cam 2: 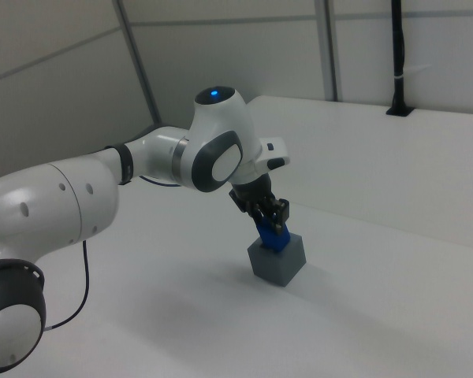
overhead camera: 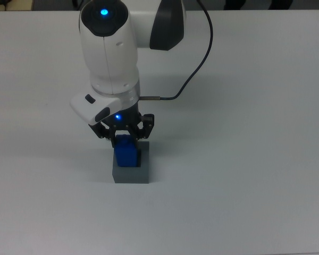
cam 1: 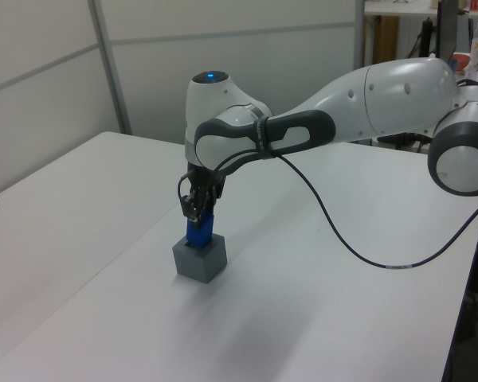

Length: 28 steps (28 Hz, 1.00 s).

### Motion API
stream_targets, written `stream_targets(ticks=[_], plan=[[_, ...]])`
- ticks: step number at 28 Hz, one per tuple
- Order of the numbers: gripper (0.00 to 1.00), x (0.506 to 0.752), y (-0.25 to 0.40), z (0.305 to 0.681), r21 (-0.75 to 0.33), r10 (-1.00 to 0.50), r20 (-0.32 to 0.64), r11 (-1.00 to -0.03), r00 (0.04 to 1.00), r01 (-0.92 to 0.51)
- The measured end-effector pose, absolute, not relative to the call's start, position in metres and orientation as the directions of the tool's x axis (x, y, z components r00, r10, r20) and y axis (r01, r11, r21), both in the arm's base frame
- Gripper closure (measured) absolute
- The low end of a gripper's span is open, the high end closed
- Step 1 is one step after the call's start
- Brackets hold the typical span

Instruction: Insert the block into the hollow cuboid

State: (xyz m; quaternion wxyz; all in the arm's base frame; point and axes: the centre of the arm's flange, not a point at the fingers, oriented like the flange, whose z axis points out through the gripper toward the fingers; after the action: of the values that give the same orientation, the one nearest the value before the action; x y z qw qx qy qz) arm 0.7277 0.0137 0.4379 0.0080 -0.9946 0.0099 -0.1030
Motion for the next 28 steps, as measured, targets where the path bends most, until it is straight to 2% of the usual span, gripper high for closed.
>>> stream_targets(ticks=[28], plan=[[0.49,0.718,0.016,0.448,-0.018,-0.017,0.154,-1.0,0.988,-0.015]])
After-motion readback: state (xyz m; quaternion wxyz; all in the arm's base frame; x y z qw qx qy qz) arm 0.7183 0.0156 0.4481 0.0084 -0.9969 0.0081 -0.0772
